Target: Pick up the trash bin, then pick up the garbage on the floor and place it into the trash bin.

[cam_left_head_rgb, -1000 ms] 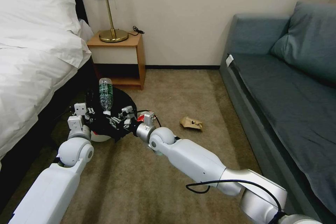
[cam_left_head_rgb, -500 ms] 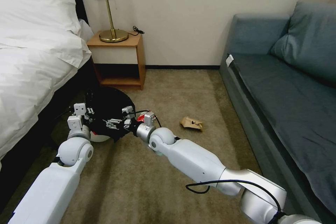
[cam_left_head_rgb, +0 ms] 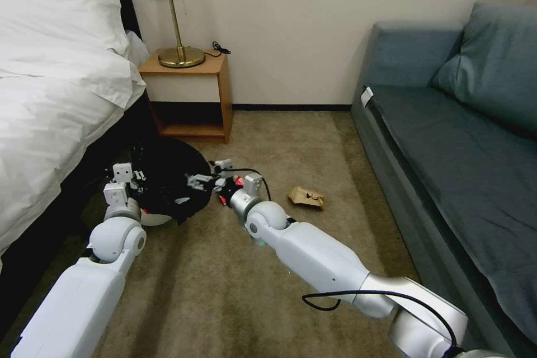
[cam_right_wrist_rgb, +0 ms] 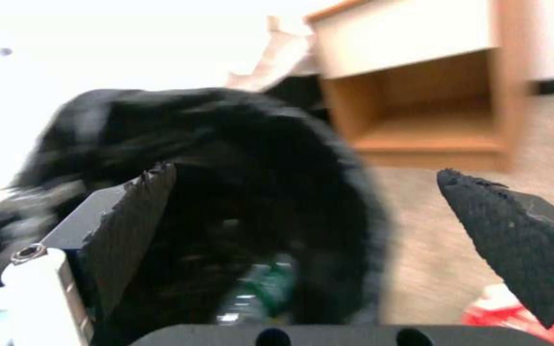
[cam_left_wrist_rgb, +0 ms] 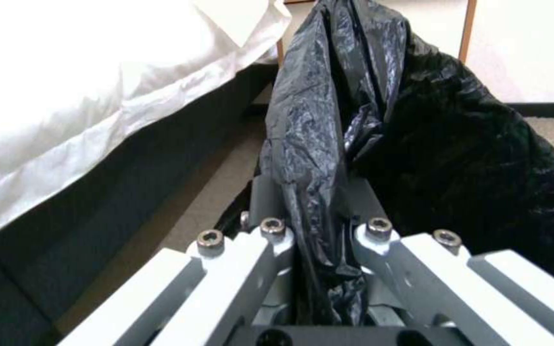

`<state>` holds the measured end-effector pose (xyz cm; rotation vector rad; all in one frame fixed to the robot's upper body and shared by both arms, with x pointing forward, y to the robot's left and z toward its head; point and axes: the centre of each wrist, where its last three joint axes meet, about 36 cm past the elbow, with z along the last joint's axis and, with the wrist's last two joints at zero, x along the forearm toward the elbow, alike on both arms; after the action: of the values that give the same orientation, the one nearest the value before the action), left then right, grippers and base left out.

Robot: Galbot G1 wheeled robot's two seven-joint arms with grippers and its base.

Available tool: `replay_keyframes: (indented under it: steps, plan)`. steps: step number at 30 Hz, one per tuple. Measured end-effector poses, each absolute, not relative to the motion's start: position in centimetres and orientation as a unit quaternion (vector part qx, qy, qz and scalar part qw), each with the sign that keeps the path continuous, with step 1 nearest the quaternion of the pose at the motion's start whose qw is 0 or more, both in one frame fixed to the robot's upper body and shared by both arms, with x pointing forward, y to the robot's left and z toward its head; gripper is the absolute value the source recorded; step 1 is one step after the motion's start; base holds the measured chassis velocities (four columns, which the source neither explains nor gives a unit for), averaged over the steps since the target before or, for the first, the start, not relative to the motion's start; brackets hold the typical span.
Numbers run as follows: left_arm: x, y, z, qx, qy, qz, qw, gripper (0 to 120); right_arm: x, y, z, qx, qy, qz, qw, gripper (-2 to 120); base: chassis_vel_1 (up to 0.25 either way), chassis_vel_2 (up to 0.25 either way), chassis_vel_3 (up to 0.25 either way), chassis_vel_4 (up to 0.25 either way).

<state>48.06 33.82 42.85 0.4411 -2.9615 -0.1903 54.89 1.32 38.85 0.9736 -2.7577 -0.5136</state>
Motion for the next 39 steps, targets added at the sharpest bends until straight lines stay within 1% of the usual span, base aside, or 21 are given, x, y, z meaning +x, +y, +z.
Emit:
replay_keyframes:
  steps: [3,4,6,11,17,30,36,39]
  plan:
    - [48.2,33.7,43.0,0.15,-0.984,-0.06,0.068,6,55.1,0.4,39.7,0.263,-0.943,-0.167,0.113,100,0.0,0.0,0.0,0.0]
    - [48.2,33.7,43.0,0.15,-0.984,-0.06,0.068,6,55.1,0.4,39.7,0.263,-0.943,-0.167,0.113,100,0.0,0.0,0.0,0.0]
    - [48.2,33.5,43.4,0.151,-0.985,-0.057,0.064,6,55.1,-0.4,40.2,0.231,-0.95,-0.162,0.137,100,0.0,0.0,0.0,0.0]
    - [48.4,33.3,43.8,0.152,-0.985,-0.055,0.06,6,55.1,-1.6,40.7,0.192,-0.955,-0.152,0.169,100,0.0,0.0,0.0,0.0]
    - [48.5,33.3,44.3,0.153,-0.985,-0.057,0.056,6,54.9,-2.5,40.2,0.161,-0.957,-0.146,0.191,100,0.0,0.0,0.0,0.0]
    - [48.4,33.3,44.5,0.153,-0.985,-0.057,0.053,6,54.8,-3.3,39.1,0.15,-0.955,-0.141,0.214,100,0.0,0.0,0.0,0.0]
    - [47.9,33.1,44.4,0.152,-0.985,-0.057,0.054,6,55.4,-5.4,36.9,0.17,-0.952,-0.127,0.219,100,0.0,0.0,0.0,0.0]
    - [47.5,33.0,44.1,0.153,-0.985,-0.058,0.057,6,56.6,-7.3,35.3,0.173,-0.953,-0.117,0.219,100,0.0,0.0,0.0,0.0]
